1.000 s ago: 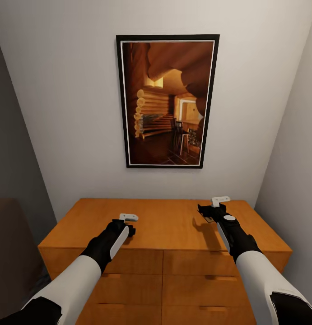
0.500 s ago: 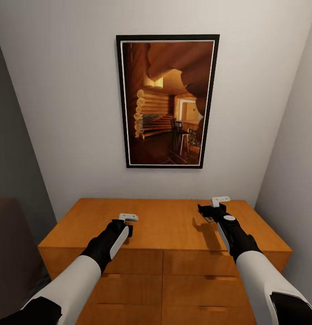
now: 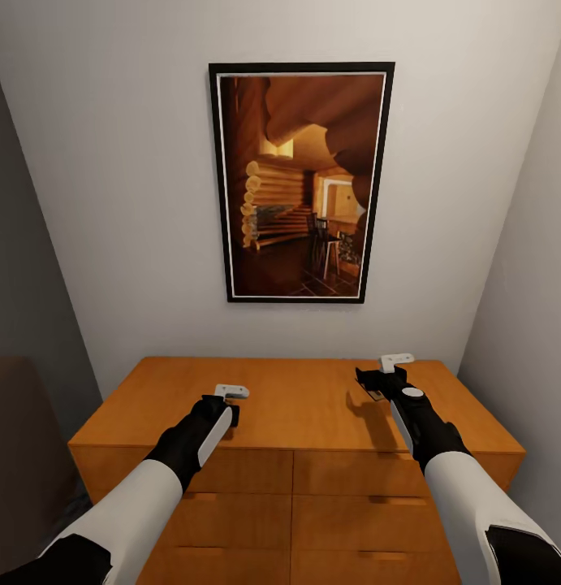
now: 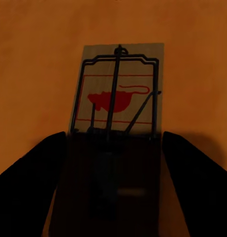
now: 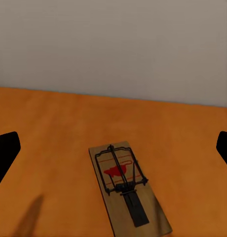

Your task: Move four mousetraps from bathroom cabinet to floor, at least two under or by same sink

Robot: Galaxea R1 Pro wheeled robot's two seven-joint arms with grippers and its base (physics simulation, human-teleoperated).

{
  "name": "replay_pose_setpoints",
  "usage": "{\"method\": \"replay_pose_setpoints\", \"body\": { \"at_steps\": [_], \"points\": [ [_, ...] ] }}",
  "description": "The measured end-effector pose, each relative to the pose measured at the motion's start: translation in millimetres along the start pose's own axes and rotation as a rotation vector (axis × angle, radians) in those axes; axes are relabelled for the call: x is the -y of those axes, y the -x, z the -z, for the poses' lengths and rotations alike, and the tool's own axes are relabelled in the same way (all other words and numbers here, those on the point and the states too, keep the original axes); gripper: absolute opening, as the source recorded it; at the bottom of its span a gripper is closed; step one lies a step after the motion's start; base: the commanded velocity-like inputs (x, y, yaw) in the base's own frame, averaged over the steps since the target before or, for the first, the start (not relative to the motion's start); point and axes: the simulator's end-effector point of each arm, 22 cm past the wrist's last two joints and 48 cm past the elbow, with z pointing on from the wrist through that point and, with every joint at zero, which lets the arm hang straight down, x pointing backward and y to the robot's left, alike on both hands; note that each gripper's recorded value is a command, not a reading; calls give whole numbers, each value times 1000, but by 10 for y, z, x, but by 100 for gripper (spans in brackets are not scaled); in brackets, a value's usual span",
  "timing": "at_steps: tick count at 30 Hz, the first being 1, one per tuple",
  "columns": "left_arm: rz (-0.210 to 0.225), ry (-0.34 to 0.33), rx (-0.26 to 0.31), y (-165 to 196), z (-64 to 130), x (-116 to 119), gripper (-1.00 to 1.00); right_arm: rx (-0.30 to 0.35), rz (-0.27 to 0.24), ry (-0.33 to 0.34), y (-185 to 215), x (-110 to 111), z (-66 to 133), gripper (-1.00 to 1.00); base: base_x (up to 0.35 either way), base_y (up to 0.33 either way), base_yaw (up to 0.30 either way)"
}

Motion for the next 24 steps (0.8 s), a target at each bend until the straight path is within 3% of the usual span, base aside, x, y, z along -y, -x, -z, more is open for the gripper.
{"method": "replay_pose_setpoints", "body": {
  "at_steps": [24],
  "points": [
    [-10,4,-18,-28,28,-11,-100,0,0,0,63,6,24,100,0,0,0]
  ]
}}
